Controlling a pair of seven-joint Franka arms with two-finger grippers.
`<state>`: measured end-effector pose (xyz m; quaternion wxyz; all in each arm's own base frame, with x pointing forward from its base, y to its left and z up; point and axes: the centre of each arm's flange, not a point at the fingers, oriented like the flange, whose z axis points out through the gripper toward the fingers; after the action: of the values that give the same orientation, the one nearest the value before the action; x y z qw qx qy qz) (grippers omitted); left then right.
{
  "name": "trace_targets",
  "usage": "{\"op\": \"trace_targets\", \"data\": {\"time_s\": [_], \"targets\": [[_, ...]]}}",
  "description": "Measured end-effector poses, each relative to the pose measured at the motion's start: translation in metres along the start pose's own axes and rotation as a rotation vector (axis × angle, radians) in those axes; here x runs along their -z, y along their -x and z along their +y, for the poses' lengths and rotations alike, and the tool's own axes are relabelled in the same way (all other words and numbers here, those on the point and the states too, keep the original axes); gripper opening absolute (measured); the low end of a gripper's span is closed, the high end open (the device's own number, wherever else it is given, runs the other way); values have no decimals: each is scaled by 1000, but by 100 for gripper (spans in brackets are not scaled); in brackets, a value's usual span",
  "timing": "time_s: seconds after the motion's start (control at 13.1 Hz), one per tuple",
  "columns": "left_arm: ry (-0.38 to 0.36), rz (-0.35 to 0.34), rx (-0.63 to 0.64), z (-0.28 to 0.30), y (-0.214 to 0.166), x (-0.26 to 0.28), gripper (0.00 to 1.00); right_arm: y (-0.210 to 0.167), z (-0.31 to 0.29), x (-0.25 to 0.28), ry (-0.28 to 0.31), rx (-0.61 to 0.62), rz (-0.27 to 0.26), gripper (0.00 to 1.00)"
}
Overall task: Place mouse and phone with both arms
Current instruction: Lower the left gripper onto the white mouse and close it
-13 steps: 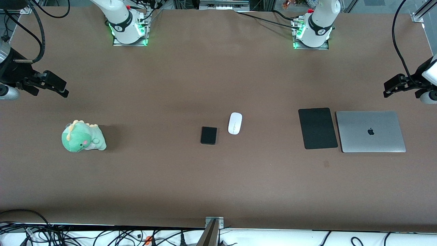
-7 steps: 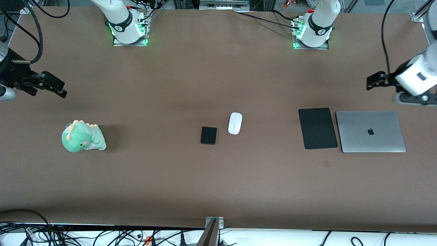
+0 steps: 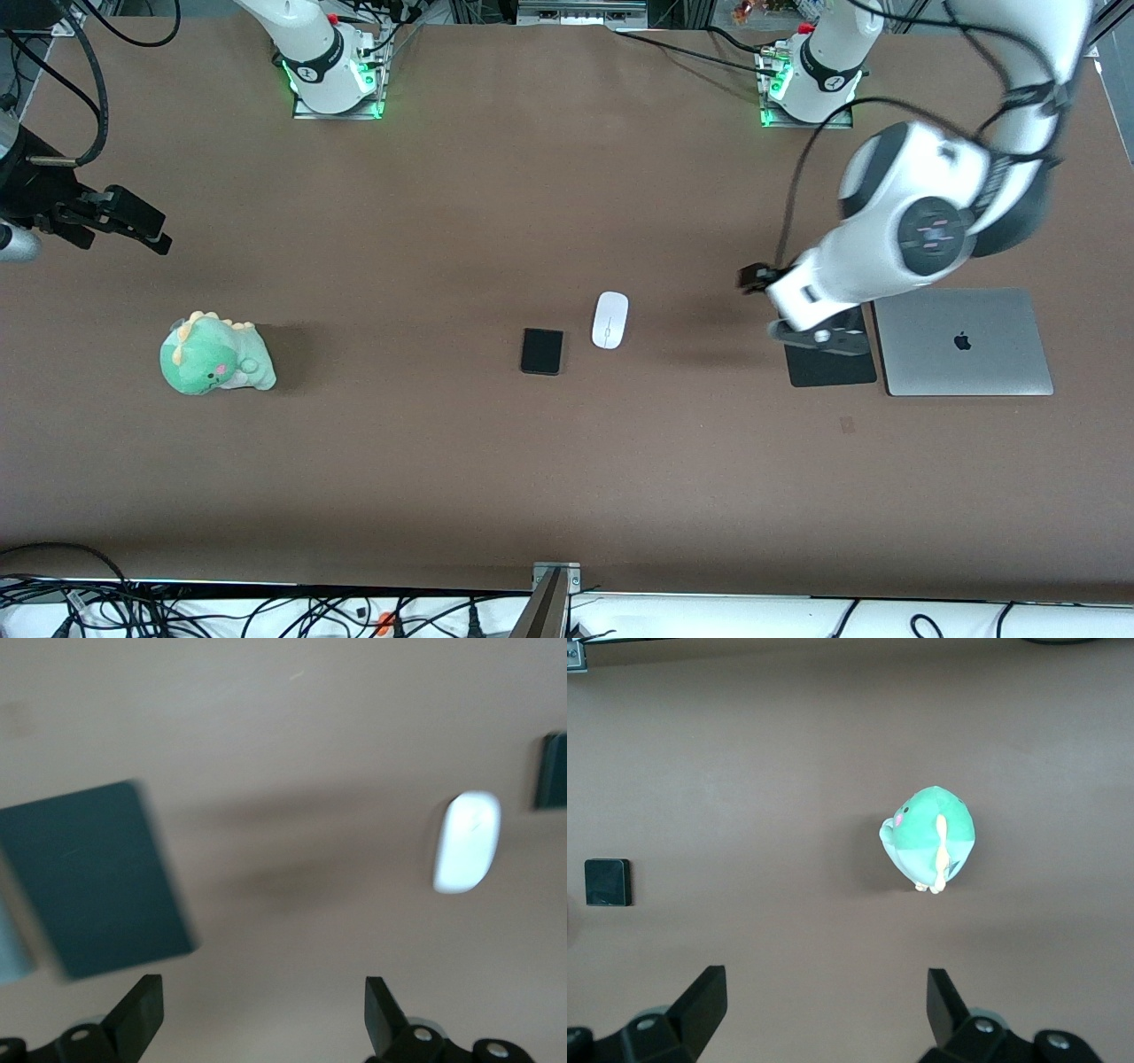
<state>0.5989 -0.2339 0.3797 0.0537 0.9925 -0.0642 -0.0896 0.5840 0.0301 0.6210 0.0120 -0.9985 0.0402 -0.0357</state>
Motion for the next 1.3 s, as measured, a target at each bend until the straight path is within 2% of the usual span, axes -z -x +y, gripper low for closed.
{"op": "trace_targets", "data": {"time_s": [0.23,0.31,0.61,0.99,1.3], "targets": [[58,73,25,77,-9,-56,100,0,0,0,0,0,0,100],[57,93,25,99,-9,-75,100,0,0,0,0,0,0,100],[-38,184,2,159,1,-146,100,0,0,0,0,1,1,100],[-77,241,-51,186,9,-200,100,1,-8,1,-2,14,1,100],[-125,248,-76,186,12,-228,100,2,-13,2,-3,23,3,100]]}}
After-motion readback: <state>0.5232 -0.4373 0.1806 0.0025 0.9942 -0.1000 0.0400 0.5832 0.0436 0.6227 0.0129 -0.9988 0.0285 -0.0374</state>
